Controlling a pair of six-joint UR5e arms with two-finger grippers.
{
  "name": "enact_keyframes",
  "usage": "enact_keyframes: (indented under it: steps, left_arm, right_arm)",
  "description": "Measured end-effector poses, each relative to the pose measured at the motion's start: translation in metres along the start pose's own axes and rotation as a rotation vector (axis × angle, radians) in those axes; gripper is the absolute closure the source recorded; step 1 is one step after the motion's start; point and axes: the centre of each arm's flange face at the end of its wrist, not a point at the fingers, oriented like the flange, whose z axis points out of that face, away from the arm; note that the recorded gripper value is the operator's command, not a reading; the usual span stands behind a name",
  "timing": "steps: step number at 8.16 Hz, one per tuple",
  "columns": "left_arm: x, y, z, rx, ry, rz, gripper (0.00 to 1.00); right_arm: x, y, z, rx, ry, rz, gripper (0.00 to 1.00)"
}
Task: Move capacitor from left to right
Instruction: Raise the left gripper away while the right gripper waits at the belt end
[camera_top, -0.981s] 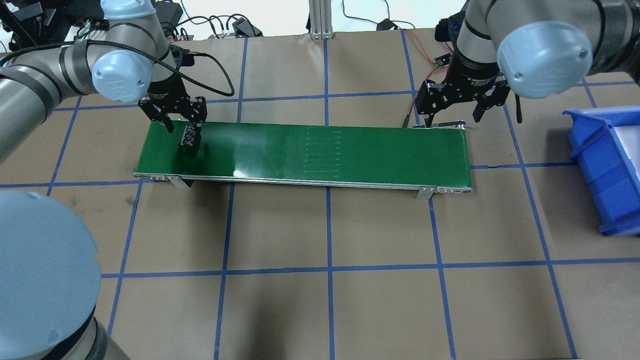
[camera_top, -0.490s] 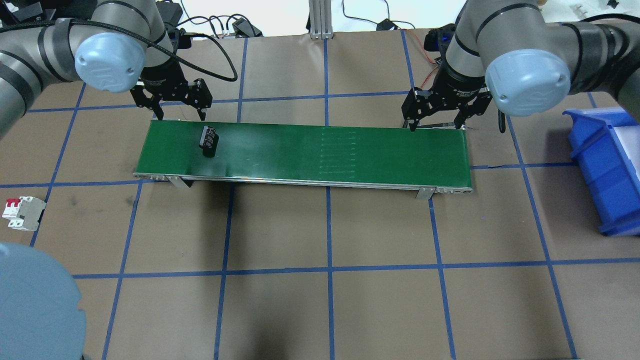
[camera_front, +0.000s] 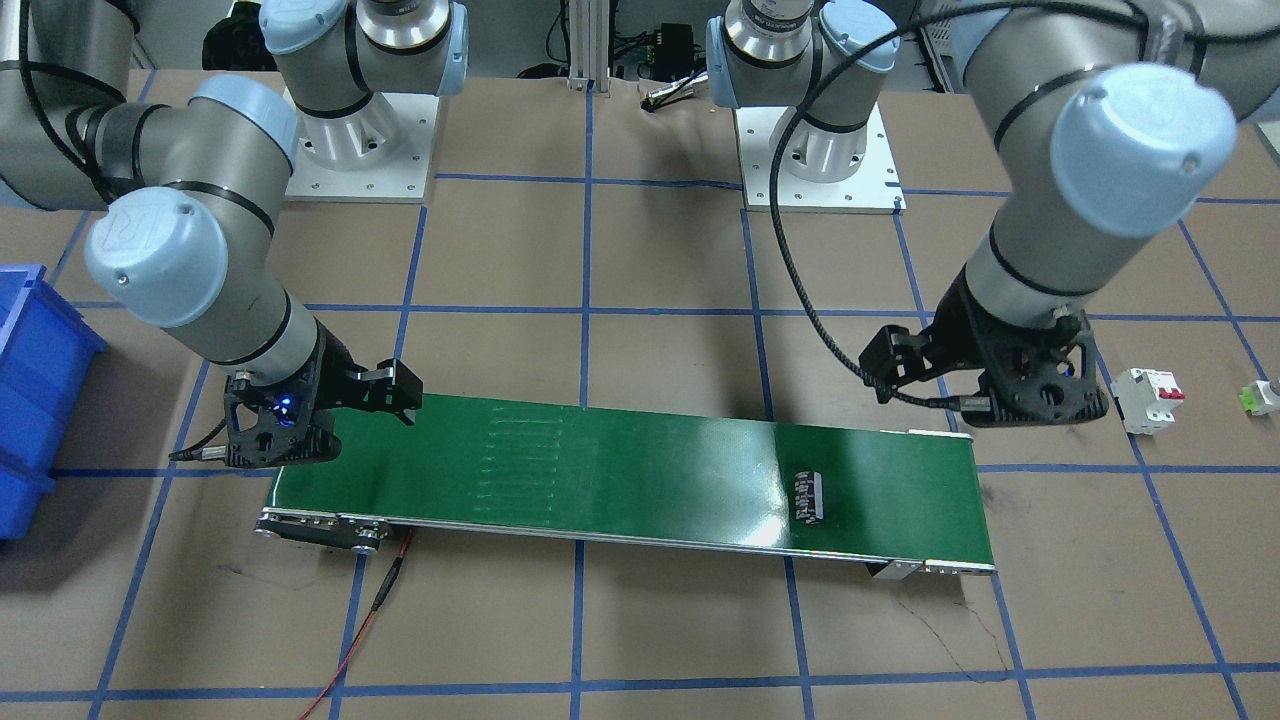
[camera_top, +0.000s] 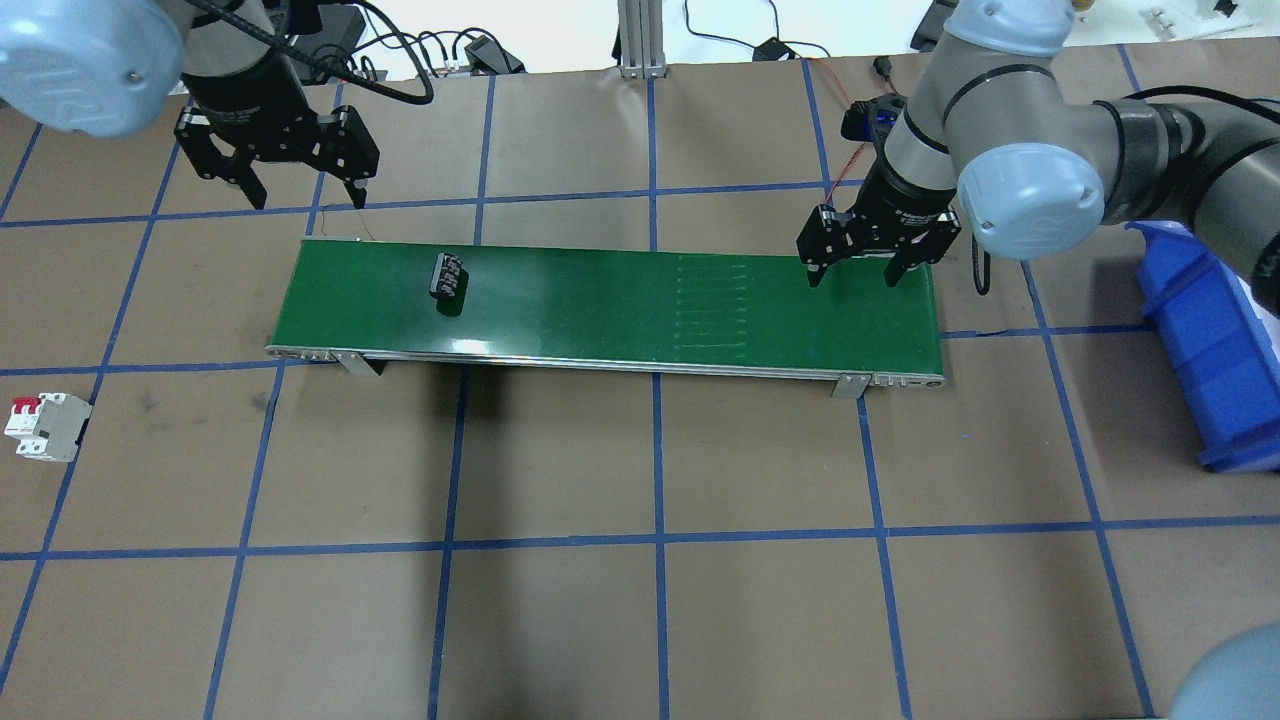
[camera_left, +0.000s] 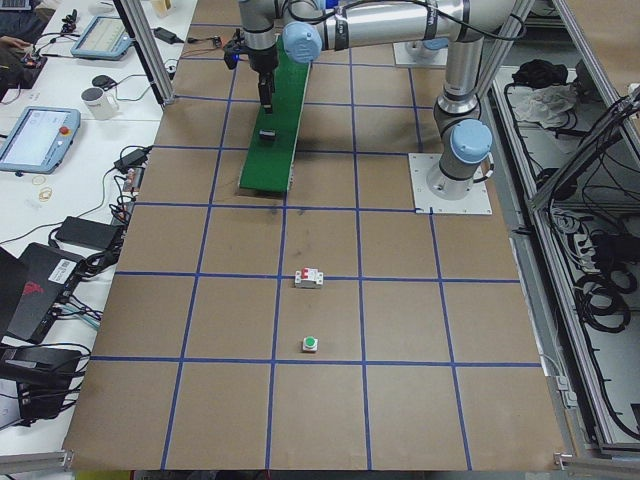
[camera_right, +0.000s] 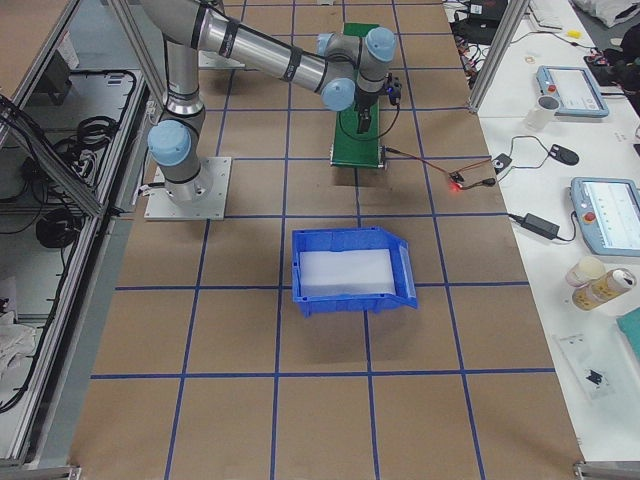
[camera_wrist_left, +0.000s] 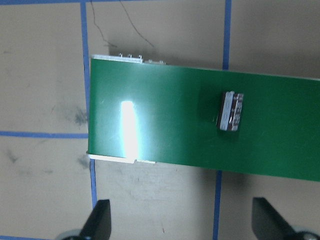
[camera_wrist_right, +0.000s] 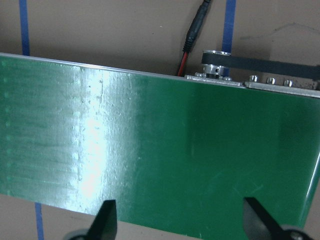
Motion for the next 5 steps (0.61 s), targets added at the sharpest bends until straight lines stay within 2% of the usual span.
enact_keyframes:
  steps: [2,4,5]
  left_arm:
    - [-0.002,0.029,-0.033,-0.006,-0.001,-0.078,0.0]
    - [0.009,0.042,-0.047,0.006,0.014,-0.16,0.0]
    - [0.019,0.053,-0.059,0.026,0.022,-0.159,0.0]
  right_arm:
    - [0.021,-0.005,0.009,0.003,-0.058,0.017,0.06]
    - [0.028,-0.002,0.02,-0.007,-0.076,0.031,0.06]
    - [0.029,-0.001,0.027,-0.001,-0.086,0.037,0.05]
